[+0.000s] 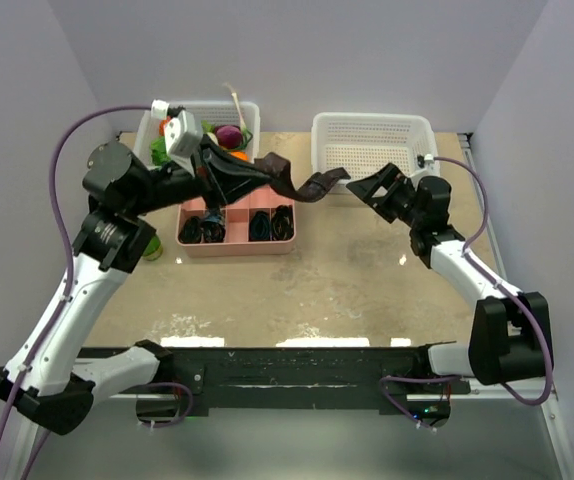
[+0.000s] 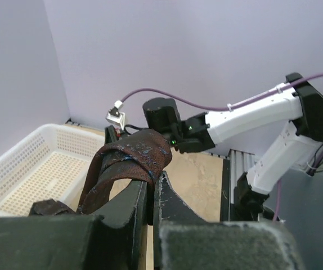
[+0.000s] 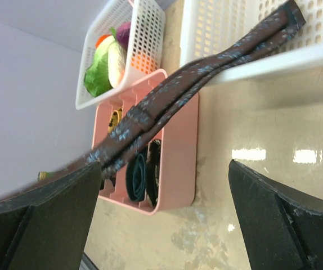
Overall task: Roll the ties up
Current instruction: Place the tie at the center of the board.
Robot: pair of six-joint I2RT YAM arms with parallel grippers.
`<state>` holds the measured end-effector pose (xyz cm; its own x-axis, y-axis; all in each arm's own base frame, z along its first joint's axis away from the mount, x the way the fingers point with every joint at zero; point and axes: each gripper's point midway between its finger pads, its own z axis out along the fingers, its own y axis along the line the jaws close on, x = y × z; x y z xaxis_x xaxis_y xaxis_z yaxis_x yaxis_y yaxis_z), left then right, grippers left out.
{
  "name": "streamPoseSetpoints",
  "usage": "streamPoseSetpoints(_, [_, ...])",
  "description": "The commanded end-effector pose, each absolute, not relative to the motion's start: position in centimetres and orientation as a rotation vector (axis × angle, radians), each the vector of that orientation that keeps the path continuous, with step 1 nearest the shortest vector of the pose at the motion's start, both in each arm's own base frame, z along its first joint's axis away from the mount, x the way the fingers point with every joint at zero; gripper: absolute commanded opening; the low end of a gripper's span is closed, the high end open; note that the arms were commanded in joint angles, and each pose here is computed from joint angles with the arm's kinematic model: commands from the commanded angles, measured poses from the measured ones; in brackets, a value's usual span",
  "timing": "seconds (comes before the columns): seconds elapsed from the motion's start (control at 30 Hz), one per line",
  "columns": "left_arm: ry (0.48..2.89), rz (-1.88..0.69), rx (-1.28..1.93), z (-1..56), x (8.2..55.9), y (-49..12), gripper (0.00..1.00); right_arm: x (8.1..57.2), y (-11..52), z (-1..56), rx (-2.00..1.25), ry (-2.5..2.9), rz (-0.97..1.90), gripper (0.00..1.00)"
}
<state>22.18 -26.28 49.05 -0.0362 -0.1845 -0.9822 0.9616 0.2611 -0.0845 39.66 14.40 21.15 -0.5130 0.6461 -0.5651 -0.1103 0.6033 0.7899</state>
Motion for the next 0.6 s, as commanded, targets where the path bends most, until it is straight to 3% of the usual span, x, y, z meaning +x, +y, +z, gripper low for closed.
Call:
streamPoseSetpoints(0.0, [1.416, -1.157, 0.834, 42.9, 22.4, -26.3, 0.00, 38.8, 15.1, 21.2, 0.435, 1.873, 1.086, 0.99])
streamPoseSetpoints(0.57, [1.434, -1.220, 0.868, 40.2, 17.5, -24.6, 0.00, 43.0, 23.5, 15.6, 0.488, 1.857, 1.311, 0.99])
